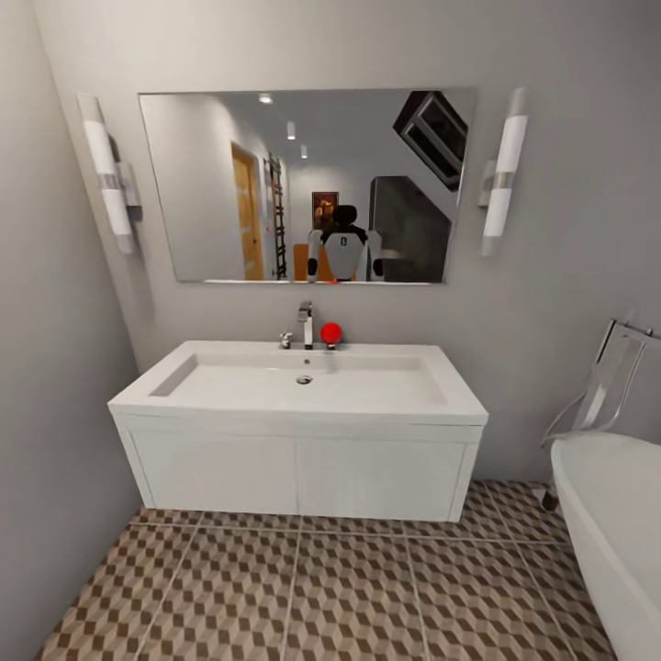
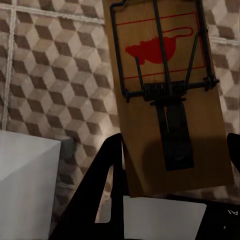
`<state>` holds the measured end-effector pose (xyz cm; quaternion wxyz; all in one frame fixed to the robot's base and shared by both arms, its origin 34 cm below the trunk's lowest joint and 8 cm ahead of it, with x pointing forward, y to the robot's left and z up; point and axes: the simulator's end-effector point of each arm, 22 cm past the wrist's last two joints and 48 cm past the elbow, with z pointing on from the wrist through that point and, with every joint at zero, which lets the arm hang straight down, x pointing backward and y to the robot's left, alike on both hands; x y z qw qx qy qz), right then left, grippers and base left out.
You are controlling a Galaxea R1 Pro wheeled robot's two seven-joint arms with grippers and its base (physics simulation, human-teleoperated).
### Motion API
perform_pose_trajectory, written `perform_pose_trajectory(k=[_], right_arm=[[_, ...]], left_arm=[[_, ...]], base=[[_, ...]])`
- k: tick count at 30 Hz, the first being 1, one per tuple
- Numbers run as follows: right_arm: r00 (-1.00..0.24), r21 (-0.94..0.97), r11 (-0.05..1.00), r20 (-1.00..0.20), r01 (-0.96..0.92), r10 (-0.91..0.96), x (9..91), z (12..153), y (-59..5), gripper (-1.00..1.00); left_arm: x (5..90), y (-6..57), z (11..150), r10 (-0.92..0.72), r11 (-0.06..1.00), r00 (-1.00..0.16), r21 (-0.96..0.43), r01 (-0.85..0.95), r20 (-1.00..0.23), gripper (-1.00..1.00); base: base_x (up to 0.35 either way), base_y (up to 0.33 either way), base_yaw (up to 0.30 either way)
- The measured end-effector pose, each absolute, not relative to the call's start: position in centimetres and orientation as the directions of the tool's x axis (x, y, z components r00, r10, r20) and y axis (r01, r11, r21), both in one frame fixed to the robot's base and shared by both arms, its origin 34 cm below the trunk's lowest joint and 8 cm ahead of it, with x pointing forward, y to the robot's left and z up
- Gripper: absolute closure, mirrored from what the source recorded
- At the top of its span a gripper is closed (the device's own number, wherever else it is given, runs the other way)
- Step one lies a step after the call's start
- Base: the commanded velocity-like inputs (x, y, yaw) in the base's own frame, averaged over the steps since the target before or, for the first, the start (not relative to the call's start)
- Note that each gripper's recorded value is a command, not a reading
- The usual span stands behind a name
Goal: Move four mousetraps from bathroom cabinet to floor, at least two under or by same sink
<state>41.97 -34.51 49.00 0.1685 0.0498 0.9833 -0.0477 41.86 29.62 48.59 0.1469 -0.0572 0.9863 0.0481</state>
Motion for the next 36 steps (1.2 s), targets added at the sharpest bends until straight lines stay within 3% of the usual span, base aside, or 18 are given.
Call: perform_pose_trajectory(k=[9,36], right_arm=[[-0.938,-0.077,0.99,-0.336,0.114,0.082,41.97,48.97,-34.51,1.0],[-0.938,-0.077,0.99,-0.336,0.117,0.085,41.97,48.8,-34.53,1.0]], left_arm=[[41.99,29.59,48.61,-0.091,0.99,-0.95,0.079,-0.12,-0.299,1.0],[42.0,28.99,48.41,-0.091,0.99,-0.95,0.074,-0.118,-0.297,1.0]], base=[[0.221,0.0,0.0],[0.007,0.0,0.0]])
